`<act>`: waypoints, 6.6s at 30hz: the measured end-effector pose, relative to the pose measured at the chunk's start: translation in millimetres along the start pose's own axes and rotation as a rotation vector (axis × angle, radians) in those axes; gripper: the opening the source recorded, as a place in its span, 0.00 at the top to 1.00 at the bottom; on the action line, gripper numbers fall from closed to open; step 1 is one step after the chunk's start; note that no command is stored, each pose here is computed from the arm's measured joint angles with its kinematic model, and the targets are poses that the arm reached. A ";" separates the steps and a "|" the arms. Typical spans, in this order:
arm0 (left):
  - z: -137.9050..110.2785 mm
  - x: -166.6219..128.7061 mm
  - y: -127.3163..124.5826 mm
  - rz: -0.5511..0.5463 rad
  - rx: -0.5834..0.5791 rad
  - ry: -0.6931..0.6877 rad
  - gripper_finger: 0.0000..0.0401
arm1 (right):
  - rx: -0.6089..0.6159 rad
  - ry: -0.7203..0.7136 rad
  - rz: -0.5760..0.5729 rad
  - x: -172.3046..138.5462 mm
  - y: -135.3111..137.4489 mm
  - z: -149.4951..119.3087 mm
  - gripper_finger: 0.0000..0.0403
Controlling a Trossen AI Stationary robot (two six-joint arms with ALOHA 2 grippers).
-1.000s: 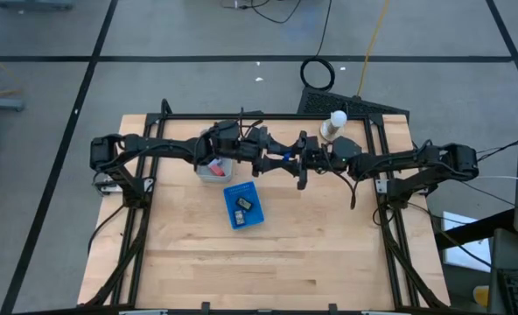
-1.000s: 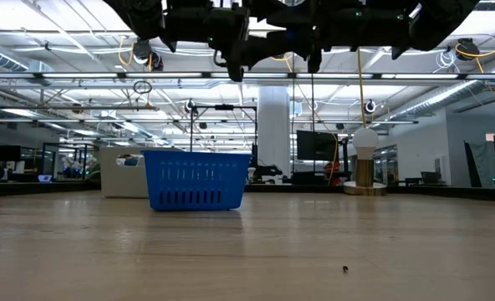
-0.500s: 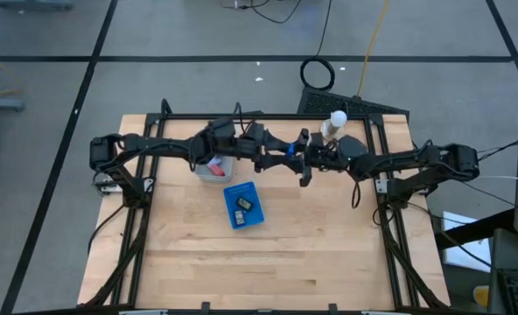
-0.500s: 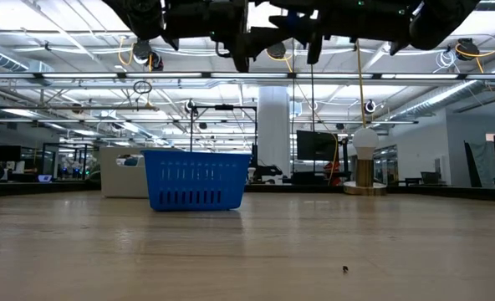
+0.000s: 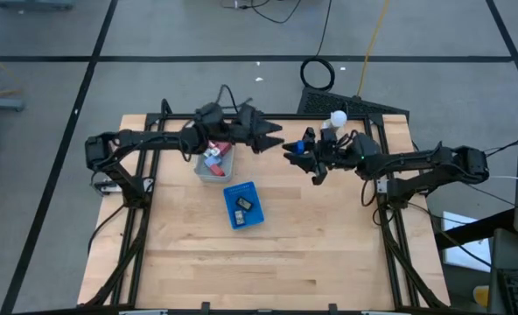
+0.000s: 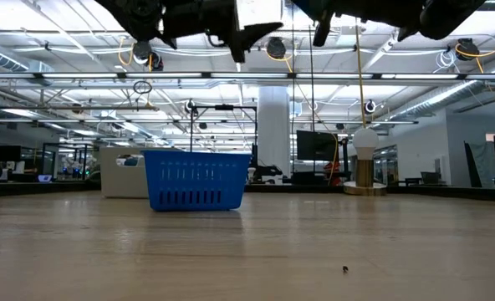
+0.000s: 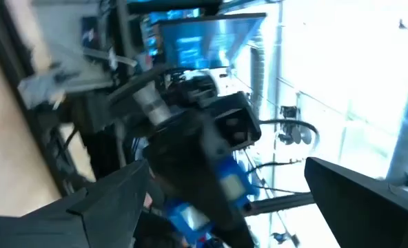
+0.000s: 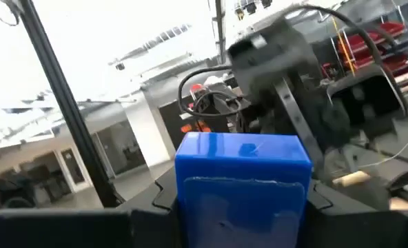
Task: Pick & Place Office items
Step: Put the blue digital timer into the blue basket, then return to Home Position
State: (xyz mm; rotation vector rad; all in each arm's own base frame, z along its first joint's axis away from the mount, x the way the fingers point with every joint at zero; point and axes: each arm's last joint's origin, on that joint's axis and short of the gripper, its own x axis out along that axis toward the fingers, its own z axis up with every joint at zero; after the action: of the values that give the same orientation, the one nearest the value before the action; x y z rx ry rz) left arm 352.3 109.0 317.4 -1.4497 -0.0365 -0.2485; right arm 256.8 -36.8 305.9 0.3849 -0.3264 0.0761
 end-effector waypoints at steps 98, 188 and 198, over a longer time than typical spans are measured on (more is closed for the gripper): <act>-92.8 -190.4 -143.6 0.669 0.907 -0.453 0.02 | -0.105 0.919 0.005 127.1 -65.9 -155.5 0.67; -118.2 -223.9 -174.3 0.171 1.212 -0.058 0.02 | -0.188 0.554 -0.021 95.4 19.1 36.3 0.47; -121.8 -236.4 -149.2 0.427 1.142 0.057 0.02 | -0.186 0.577 -0.025 71.0 34.5 61.6 0.58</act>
State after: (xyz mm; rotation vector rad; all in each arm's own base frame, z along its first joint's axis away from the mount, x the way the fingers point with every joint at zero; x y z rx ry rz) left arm 78.4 8.7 406.6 -0.2908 0.1573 0.0944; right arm 300.9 -27.5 395.3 0.1698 0.2404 0.1274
